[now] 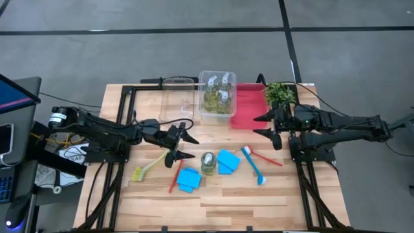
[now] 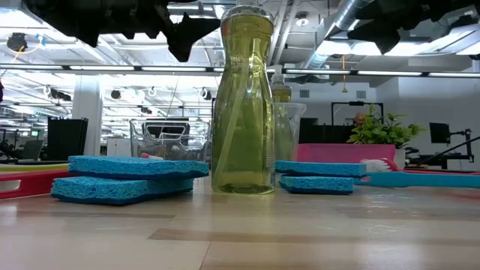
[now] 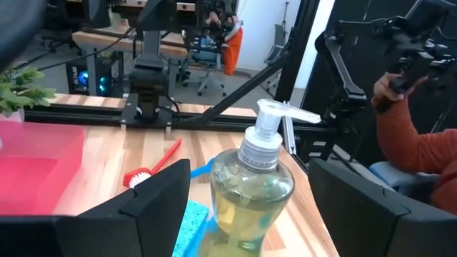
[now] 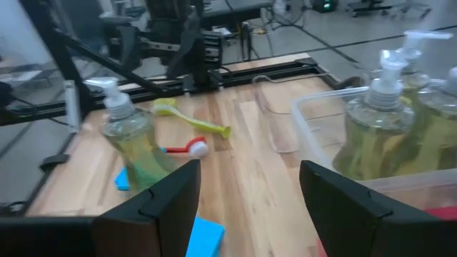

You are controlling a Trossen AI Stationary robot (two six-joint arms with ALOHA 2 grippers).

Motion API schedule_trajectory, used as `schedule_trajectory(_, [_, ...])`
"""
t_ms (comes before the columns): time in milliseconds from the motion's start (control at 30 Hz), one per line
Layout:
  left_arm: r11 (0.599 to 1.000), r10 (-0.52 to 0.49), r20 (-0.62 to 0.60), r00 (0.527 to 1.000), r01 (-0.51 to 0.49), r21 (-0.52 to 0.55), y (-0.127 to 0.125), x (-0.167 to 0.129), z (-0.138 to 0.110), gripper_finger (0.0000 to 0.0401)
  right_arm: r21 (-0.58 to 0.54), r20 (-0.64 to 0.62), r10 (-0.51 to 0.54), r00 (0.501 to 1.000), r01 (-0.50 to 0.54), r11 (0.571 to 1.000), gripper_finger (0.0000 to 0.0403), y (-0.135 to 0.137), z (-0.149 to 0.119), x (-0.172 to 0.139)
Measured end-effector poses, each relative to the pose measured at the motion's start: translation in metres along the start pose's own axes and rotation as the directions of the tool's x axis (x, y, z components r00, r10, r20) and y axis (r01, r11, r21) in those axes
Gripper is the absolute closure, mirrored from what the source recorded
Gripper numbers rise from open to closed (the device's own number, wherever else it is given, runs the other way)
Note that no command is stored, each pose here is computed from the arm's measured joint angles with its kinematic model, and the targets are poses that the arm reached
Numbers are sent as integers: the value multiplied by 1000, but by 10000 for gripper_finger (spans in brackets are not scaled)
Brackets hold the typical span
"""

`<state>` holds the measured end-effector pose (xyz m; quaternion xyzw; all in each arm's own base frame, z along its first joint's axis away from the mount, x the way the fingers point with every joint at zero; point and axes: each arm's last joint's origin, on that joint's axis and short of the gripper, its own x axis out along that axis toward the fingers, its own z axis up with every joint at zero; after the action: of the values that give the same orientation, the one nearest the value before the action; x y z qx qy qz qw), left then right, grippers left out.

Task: Pick & Place Kitchen Sink Supplies
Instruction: Put the green dish soap into the white bin

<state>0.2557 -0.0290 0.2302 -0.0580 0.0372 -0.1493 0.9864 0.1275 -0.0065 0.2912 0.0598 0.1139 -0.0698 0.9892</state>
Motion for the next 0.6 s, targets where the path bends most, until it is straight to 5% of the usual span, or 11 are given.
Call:
schedule_trajectory(167, [1000,-2,17,1000,2,4,2,6,-4,114,-52,5,-31,1000,31,998,171,3,0,0])
schedule_trajectory(600, [999,-51,26,998,50,13,-2,10,-2,114,-171,-13,119,993,-119,978,171,22,-3,-4])
